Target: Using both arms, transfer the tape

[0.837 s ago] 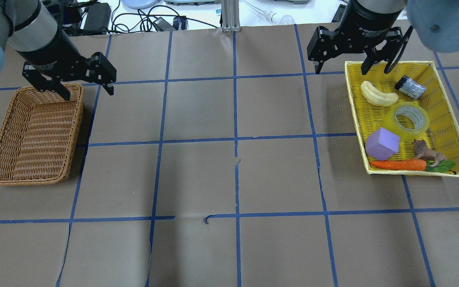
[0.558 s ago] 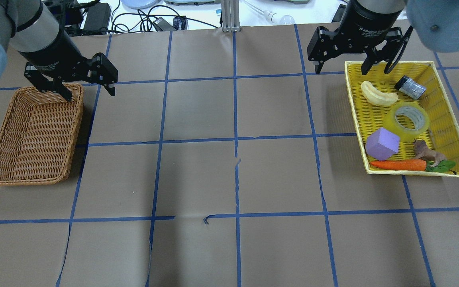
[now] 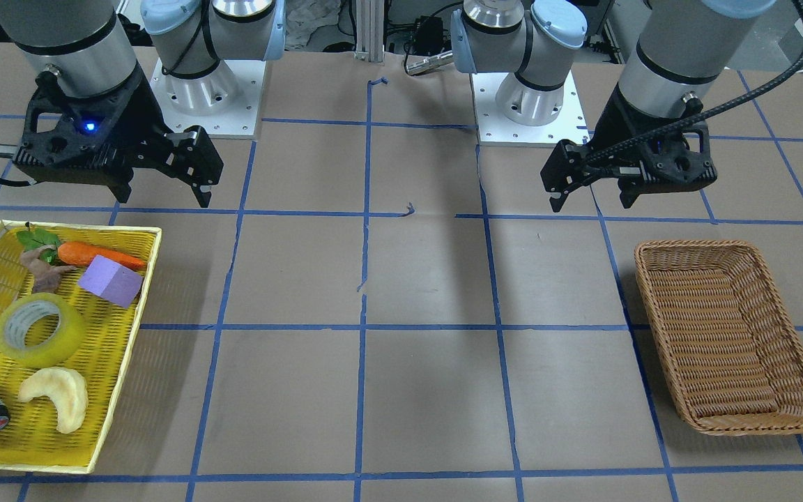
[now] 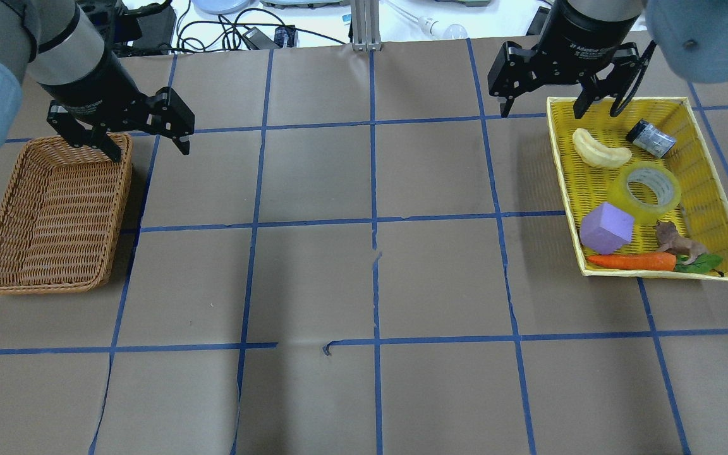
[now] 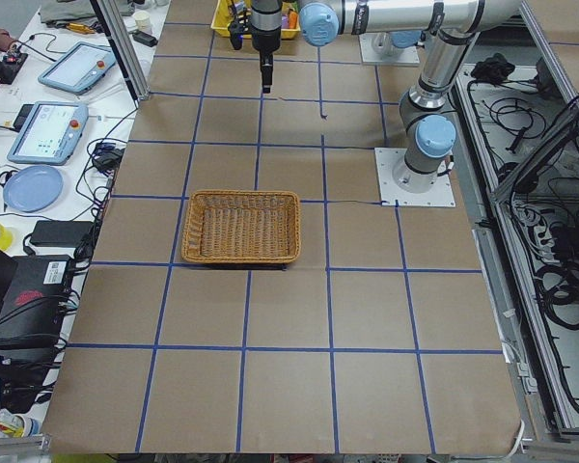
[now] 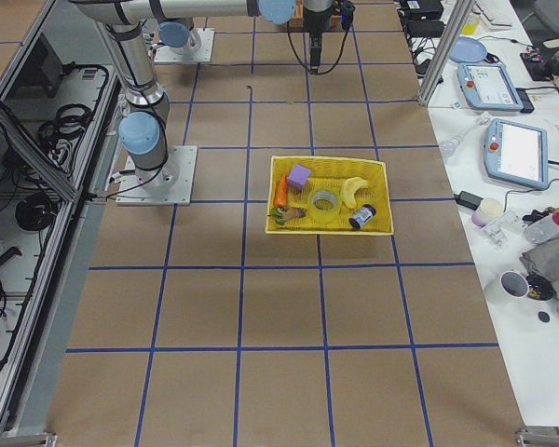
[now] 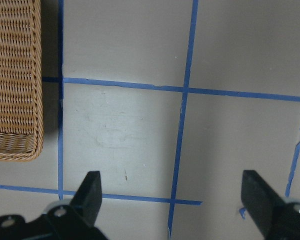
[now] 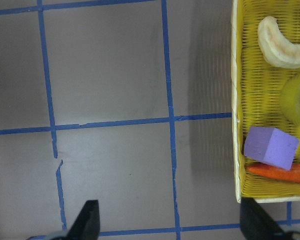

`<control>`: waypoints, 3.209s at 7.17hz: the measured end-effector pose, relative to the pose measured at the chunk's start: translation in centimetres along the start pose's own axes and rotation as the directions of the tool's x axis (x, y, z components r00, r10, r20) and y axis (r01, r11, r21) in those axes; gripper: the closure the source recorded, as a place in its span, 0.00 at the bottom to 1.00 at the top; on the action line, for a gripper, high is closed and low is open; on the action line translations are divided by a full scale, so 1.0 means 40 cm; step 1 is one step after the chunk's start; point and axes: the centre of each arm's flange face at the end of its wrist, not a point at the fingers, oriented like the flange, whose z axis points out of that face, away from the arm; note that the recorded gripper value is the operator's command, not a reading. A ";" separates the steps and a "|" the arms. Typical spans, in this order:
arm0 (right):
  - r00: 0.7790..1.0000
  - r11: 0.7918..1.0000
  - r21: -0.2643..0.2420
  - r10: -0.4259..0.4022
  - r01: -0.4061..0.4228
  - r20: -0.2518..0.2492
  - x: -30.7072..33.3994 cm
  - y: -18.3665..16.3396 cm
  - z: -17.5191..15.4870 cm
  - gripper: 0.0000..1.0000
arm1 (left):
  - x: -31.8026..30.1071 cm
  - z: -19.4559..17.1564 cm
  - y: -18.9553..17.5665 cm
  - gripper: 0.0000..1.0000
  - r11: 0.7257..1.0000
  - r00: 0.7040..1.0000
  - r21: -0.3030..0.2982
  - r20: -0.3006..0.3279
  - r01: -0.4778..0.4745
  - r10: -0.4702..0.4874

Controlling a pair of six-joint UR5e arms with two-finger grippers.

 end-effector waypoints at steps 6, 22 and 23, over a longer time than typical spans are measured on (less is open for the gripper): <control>1.000 1.000 -0.003 -0.002 0.002 0.001 0.000 0.001 0.004 0.00 | 0.064 0.004 0.016 0.00 0.996 0.996 -0.009 -0.006 -0.091 0.091; 1.000 0.999 0.021 -0.027 0.027 -0.017 0.016 -0.056 0.026 0.00 | 0.080 0.017 0.019 0.00 0.994 0.994 -0.012 -0.003 -0.108 0.108; 0.998 0.999 0.021 -0.048 0.049 -0.035 0.027 -0.062 0.030 0.01 | 0.080 0.017 0.019 0.00 0.994 0.994 -0.013 -0.003 -0.108 0.108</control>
